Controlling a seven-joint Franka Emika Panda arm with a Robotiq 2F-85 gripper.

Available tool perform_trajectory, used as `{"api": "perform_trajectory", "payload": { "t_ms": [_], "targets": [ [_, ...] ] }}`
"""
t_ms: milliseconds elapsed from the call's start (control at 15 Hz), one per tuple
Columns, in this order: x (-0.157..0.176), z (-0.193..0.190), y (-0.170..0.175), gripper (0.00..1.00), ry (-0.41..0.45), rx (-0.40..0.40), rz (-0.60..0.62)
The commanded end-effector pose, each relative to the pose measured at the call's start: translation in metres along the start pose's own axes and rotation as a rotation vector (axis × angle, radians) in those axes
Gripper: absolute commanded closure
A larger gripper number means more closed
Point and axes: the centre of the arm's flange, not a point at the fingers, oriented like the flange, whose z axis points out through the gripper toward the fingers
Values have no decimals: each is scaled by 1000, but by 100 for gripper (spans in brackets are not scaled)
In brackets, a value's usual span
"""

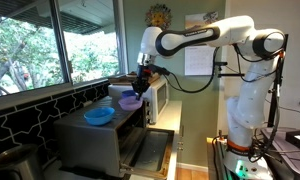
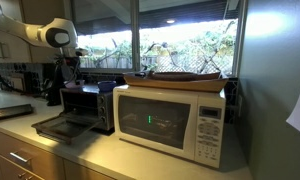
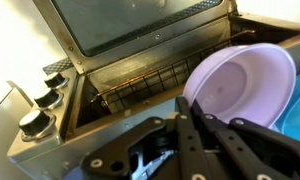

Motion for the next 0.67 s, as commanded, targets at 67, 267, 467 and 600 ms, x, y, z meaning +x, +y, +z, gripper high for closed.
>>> {"api": "perform_trajectory", "payload": {
  "t_ms": [67, 267, 467, 600],
  "targets": [
    [-57, 6, 31, 99, 23, 41, 26],
    [-78, 15, 41, 99, 22, 38, 60],
    [-95, 25, 49, 99, 9, 41, 85],
    [-103, 31, 53, 99, 1, 38, 97]
  ]
}}
